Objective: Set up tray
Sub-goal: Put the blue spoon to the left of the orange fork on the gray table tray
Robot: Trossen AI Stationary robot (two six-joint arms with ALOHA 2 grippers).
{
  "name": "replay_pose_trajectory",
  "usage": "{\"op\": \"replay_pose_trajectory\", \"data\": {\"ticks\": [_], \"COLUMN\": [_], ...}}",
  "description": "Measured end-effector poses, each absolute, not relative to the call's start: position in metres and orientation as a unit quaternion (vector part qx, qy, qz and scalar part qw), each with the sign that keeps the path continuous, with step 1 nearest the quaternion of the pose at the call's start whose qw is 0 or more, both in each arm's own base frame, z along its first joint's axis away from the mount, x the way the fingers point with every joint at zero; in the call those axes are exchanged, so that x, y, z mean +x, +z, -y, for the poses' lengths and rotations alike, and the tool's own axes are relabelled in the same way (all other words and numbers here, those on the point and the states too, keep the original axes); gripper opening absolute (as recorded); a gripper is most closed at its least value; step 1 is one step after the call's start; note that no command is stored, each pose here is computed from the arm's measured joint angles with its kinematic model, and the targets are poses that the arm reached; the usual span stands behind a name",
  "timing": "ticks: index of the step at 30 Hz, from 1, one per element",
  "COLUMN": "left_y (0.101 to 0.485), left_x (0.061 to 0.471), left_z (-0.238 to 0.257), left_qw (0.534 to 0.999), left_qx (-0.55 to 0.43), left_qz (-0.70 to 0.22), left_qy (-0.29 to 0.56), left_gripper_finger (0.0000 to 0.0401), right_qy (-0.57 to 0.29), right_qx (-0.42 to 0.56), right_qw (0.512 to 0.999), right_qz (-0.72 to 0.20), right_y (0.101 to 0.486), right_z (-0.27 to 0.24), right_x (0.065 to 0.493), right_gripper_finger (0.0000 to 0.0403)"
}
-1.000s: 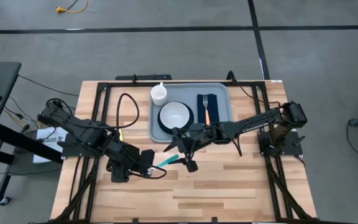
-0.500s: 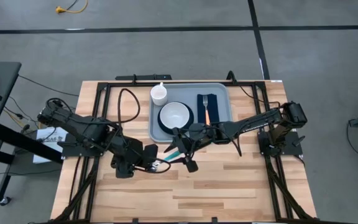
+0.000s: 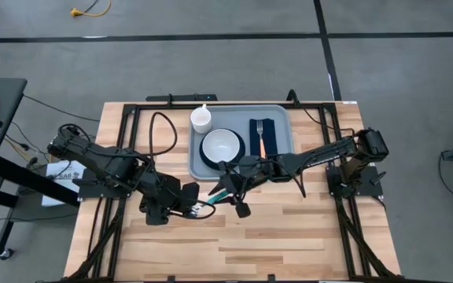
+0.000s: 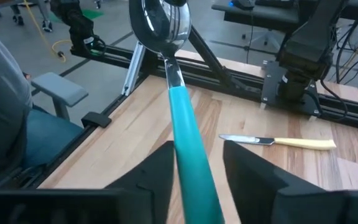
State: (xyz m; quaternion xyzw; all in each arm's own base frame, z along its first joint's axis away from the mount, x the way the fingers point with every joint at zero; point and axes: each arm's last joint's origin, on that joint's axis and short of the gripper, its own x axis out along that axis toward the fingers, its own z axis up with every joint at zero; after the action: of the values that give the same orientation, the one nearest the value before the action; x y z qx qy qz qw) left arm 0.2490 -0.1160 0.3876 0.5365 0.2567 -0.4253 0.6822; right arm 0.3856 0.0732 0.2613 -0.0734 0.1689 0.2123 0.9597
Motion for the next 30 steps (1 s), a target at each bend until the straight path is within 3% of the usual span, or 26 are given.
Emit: {"op": "replay_pose_trajectory", "data": {"ticks": [8, 19, 25, 30], "left_y": [0.3880, 0.3894, 0.3943, 0.3951], "left_x": [0.2485, 0.2501, 0.2553, 0.2562], "left_z": [0.1158, 0.1167, 0.1191, 0.1193], "left_qw": [0.684, 0.696, 0.751, 0.767], "left_qx": [0.535, 0.528, 0.472, 0.452], "left_qz": [-0.257, -0.253, -0.249, -0.255], "left_qy": [-0.424, -0.416, -0.388, -0.377], "left_gripper_finger": [0.0000, 0.0000, 0.0000, 0.0015], "right_qy": [0.225, 0.226, 0.238, 0.237], "right_qx": [-0.083, -0.086, -0.085, -0.085], "right_qw": [0.956, 0.956, 0.953, 0.953], "right_qz": [-0.168, -0.168, -0.166, -0.166], "right_y": [0.2608, 0.2607, 0.2608, 0.2609], "right_z": [-0.0748, -0.0762, -0.0775, -0.0774], "right_x": [0.3850, 0.3847, 0.3842, 0.3843], "right_gripper_finger": [0.0042, 0.0052, 0.0045, 0.0048]}}
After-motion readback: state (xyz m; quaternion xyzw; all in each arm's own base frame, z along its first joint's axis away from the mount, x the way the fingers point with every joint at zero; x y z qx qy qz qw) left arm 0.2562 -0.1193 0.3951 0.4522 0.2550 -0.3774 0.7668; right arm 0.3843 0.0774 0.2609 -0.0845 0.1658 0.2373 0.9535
